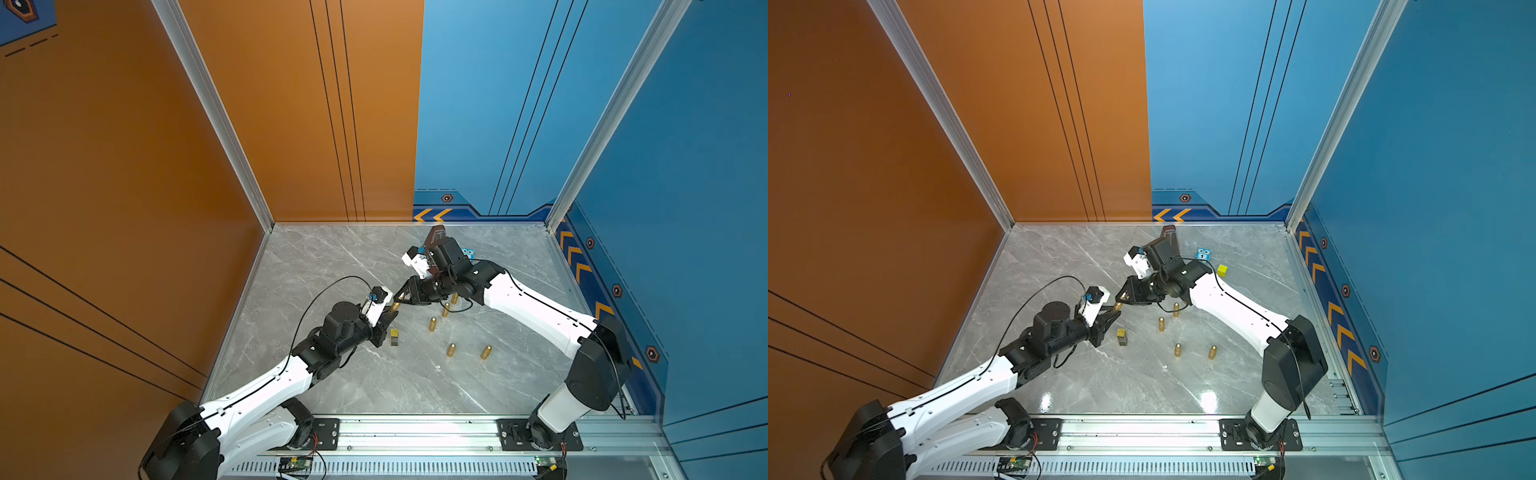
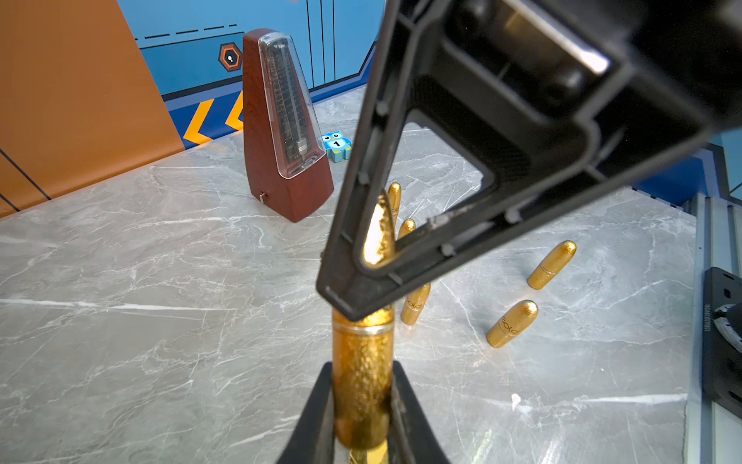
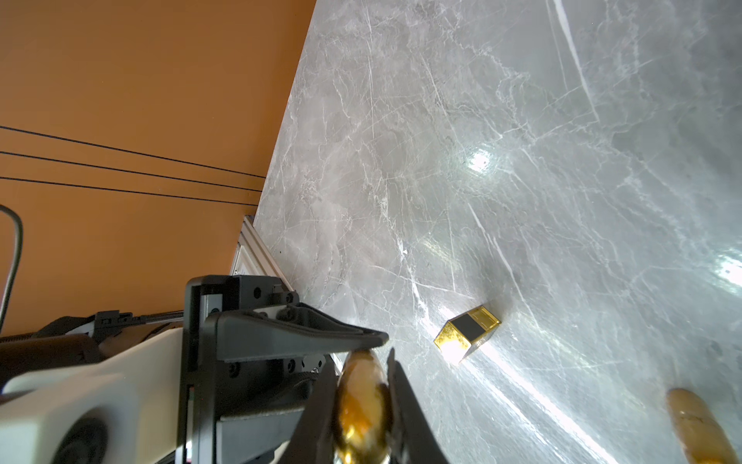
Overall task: Open the lipstick cap
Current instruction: Open the cover of the lipstick.
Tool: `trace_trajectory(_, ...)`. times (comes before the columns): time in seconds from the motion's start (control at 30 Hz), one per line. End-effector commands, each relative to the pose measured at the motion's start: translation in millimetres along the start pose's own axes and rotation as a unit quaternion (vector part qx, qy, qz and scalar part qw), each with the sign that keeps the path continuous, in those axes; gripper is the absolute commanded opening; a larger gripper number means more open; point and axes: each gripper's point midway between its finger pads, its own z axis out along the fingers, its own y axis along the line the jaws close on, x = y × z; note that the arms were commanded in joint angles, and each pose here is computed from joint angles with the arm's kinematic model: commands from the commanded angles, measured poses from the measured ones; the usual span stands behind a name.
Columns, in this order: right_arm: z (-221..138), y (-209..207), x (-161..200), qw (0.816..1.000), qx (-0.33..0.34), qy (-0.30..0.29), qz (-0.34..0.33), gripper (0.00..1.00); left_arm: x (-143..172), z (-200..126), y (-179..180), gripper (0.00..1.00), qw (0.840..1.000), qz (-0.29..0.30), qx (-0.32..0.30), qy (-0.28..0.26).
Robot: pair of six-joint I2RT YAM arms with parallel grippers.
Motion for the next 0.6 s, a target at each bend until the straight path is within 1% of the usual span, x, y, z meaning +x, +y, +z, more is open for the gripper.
trace_trajectory(0.0,-27,-15,-36,0.997,0.025,-0.075,-0.002,0.15,58,-5,10,0.00,0.995,-0.020,-0.029,0.093)
trace_trajectory(0.2,-28,-13,-36,0.997,0.016,-0.072,-0.001,0.15,56,-9,7,0.00,0.996,-0.025,-0.022,0.087)
trace_trajectory(0.43,-31,-12,-38,0.997,0.013,-0.077,-0.005,0.16,47,-16,3,0.00,0.997,-0.032,-0.012,0.070)
trace_trajectory(0.57,-30,-15,-41,0.996,0.019,-0.082,-0.005,0.16,46,-21,6,0.00,0.997,-0.034,-0.023,0.069)
